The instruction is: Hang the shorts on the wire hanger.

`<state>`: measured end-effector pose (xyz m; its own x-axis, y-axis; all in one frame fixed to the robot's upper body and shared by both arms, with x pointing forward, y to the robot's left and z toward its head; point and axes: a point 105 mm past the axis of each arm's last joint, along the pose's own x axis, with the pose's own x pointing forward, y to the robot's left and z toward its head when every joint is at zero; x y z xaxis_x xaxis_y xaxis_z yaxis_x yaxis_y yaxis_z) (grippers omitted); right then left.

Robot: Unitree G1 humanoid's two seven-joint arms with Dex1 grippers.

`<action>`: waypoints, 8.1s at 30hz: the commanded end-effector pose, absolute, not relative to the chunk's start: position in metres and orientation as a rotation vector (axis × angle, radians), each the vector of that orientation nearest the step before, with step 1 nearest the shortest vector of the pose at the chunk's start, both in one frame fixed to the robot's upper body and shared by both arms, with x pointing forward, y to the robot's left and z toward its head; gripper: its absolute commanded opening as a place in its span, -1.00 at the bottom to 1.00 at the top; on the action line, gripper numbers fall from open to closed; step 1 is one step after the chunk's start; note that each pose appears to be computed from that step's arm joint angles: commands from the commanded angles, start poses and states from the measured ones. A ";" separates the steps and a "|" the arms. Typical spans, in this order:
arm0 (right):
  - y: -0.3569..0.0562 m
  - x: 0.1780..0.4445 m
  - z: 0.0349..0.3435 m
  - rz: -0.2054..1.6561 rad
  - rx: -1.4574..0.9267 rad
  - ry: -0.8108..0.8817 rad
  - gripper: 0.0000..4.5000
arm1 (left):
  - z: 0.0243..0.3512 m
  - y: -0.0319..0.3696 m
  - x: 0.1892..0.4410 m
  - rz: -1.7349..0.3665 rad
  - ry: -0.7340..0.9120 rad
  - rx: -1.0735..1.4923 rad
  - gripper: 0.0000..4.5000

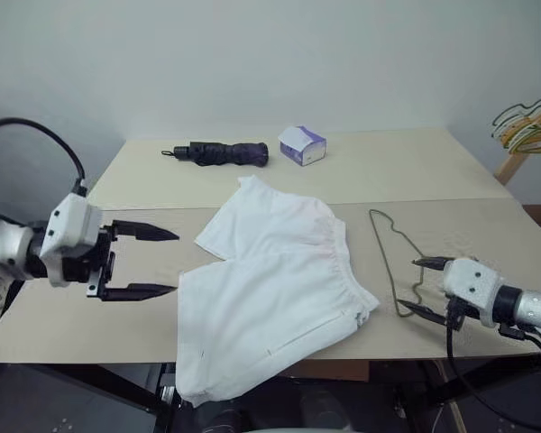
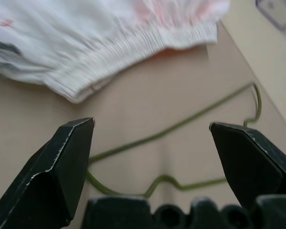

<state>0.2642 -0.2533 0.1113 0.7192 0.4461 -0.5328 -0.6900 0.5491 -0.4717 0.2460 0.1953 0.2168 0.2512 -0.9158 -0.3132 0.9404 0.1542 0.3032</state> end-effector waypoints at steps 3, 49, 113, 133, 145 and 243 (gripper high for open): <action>-0.271 0.288 0.088 0.379 -0.606 0.605 1.00 | 0.221 0.156 0.260 -1.321 -0.025 0.403 0.85; -0.201 0.337 0.221 0.268 -1.705 -0.790 -1.00 | 0.234 0.092 0.371 -1.097 -0.062 0.252 0.93; -0.141 0.330 0.182 1.175 -0.949 0.289 -0.37 | 0.171 0.113 0.343 -1.247 0.032 0.836 -1.00; -0.172 0.291 0.171 1.217 -0.812 0.374 -1.00 | 0.178 0.144 0.360 -1.255 0.022 0.715 0.33; -0.244 0.263 0.129 0.794 0.004 0.738 -1.00 | 0.189 0.157 0.334 -1.197 -0.031 0.478 0.98; -0.250 0.318 0.084 0.919 0.158 1.139 -1.00 | 0.191 0.153 0.267 -1.233 0.013 0.472 0.98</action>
<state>0.3144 -0.2479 0.0720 0.1072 0.6841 -0.7215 -0.5127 0.6597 0.5494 0.2682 0.1502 0.1782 0.3234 -0.9050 -0.2765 0.9261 0.2426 0.2891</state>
